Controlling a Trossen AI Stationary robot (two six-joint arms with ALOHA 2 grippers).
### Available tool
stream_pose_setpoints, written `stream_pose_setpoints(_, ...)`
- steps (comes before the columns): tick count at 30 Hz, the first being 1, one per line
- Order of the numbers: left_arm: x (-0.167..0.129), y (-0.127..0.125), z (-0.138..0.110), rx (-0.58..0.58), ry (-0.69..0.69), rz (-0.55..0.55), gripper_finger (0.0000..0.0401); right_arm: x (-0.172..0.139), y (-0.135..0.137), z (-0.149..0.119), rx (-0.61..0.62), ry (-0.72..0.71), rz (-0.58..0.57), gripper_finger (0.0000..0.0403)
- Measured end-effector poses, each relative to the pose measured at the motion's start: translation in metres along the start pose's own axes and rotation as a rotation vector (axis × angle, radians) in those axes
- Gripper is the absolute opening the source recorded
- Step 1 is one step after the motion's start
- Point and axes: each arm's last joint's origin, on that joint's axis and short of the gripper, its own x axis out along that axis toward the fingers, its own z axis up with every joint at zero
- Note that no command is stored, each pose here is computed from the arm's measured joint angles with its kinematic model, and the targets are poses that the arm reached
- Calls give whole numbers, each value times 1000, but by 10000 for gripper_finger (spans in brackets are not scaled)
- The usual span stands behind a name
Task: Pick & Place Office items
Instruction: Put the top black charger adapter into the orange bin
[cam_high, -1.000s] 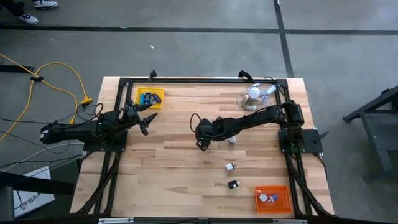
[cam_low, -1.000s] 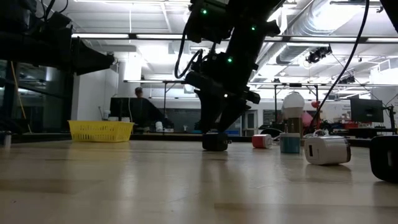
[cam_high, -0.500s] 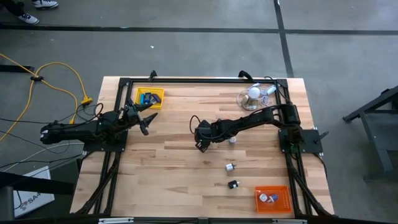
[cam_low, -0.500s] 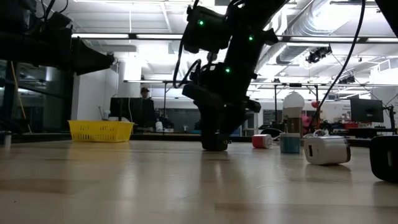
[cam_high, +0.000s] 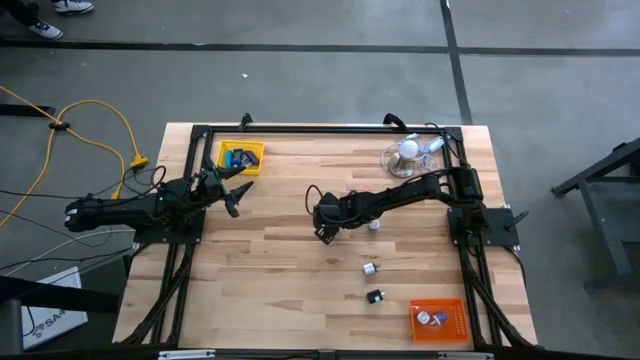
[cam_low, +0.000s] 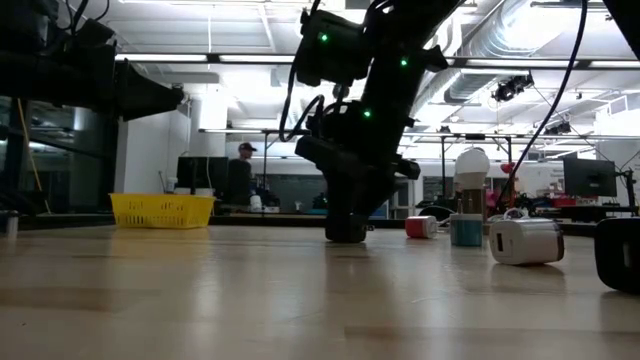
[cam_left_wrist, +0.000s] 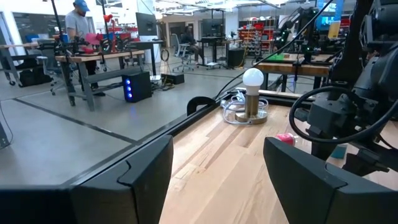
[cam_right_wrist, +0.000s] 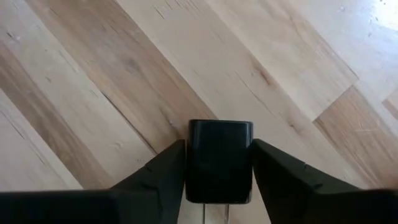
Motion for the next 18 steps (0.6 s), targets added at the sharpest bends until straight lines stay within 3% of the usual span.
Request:
stream_pose_setpoints(7,0,0,0,0,0,0,243,0,0,0,-1,0,0,146)
stream_pose_setpoints(18,0,0,0,0,0,0,243,0,0,0,-1,0,1,146)
